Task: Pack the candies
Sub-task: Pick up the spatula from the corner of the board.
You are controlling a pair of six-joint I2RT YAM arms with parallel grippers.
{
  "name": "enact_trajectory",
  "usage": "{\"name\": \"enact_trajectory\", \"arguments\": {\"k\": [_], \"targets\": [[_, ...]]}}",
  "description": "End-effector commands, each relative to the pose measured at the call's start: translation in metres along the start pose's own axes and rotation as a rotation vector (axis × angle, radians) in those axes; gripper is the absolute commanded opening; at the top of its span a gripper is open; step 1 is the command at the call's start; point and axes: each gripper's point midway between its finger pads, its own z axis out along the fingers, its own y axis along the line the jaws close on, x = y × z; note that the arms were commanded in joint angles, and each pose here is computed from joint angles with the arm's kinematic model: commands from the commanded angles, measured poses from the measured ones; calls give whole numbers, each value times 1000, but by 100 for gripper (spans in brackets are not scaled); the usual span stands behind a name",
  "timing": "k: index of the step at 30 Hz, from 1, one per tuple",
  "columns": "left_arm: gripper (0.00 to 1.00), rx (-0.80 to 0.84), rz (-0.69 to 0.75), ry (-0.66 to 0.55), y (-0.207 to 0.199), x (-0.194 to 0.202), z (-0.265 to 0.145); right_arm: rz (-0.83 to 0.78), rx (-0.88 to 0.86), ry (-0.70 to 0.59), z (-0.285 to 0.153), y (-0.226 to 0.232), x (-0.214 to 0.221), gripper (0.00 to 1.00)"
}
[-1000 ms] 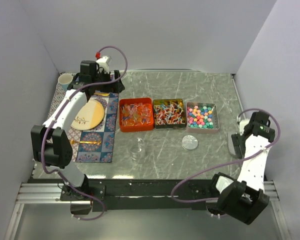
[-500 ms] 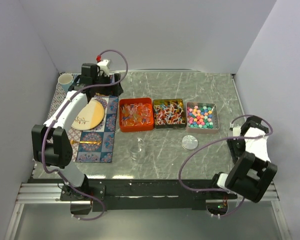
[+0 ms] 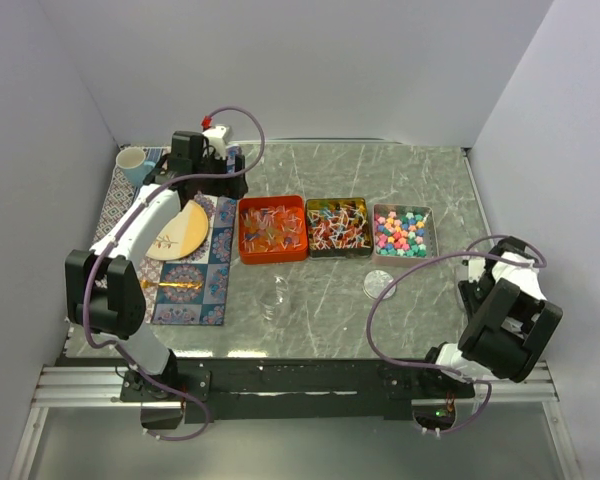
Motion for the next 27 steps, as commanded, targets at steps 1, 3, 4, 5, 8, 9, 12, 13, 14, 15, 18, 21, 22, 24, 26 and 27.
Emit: {"name": "enact_trajectory", "arguments": {"k": [1,3,4,5,8,9,12,13,14,15,18,21,22,24,26,27], "targets": [[98,-21,36,-67,1,-24,-13,-16,10,-8,7,-1,1,48],[98,-19,39,-71,1,-27,-13,-16,7,-3,10,0,3,42],[98,-18,37,-71,0,-28,-12,-19,5,-1,11,1,4,39],[98,-18,41,-71,0,-28,-12,-19,7,-3,11,0,4,34],[98,-29,44,-70,3,-28,-12,-17,23,-12,7,-1,4,27],[98,-32,47,-67,4,-26,-11,-16,33,-22,3,-3,4,26],[98,-37,45,-58,5,-23,-10,-25,62,-35,-5,-5,7,0],[98,-39,46,-58,5,-23,-9,-25,80,-54,-12,-9,4,0],[98,-40,45,-55,6,-22,-8,-34,86,-66,-20,-10,4,0],[98,-43,52,-57,7,-23,-7,-42,106,-97,-31,-14,-1,0],[97,-94,60,-77,20,-35,-2,-115,237,-263,-91,-35,-28,0],[98,-99,55,-61,29,-46,11,-266,343,-398,-151,-36,-58,0],[98,-112,21,-48,39,-46,14,-294,382,-453,-176,-36,-70,0],[99,-91,-87,6,47,-40,22,-439,382,-516,-198,-9,-98,0],[94,-87,-179,22,63,-34,21,-562,391,-586,-230,21,-133,0],[92,-101,-184,14,67,-34,16,-599,386,-602,-239,31,-145,0]]}}
